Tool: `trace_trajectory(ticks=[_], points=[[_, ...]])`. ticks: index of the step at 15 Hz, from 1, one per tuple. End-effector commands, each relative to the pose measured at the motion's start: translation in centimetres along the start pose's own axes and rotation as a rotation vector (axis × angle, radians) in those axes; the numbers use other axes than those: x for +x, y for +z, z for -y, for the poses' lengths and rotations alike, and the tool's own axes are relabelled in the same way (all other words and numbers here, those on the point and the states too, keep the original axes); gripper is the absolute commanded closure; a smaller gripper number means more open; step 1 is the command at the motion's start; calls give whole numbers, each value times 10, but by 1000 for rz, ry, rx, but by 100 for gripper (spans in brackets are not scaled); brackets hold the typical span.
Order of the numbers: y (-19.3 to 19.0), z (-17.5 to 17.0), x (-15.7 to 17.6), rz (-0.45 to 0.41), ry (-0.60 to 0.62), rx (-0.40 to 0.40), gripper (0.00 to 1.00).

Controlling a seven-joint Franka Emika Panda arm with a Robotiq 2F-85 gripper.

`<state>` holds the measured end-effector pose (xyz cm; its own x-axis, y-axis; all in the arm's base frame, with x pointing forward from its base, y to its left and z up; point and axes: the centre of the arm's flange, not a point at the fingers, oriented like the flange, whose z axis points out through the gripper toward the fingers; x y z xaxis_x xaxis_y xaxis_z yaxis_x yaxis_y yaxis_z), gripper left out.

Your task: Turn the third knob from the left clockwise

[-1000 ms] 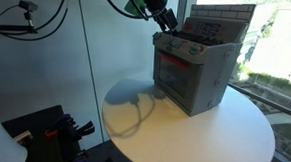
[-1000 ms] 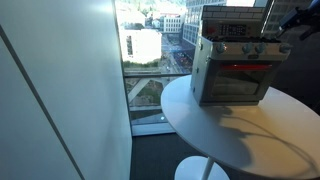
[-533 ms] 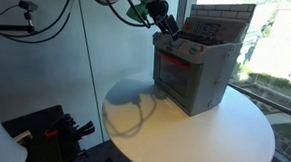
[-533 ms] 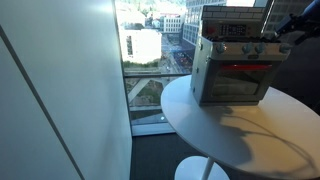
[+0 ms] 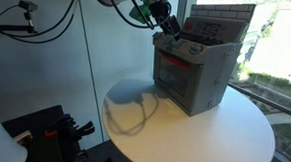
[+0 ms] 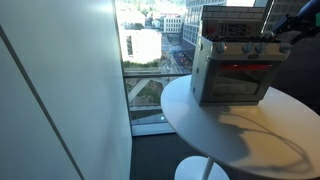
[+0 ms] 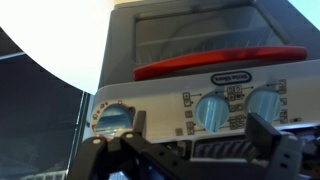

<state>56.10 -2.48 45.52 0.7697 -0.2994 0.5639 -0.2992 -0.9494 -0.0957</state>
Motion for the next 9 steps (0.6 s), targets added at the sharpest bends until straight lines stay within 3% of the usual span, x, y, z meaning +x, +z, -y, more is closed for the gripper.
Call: trace_trajectory(ticks=[1, 8, 9], points=[[7, 9, 11, -15, -1, -7, 0], [19, 18, 15, -7, -15, -8, 0], [20, 19, 16, -7, -15, -6, 7]])
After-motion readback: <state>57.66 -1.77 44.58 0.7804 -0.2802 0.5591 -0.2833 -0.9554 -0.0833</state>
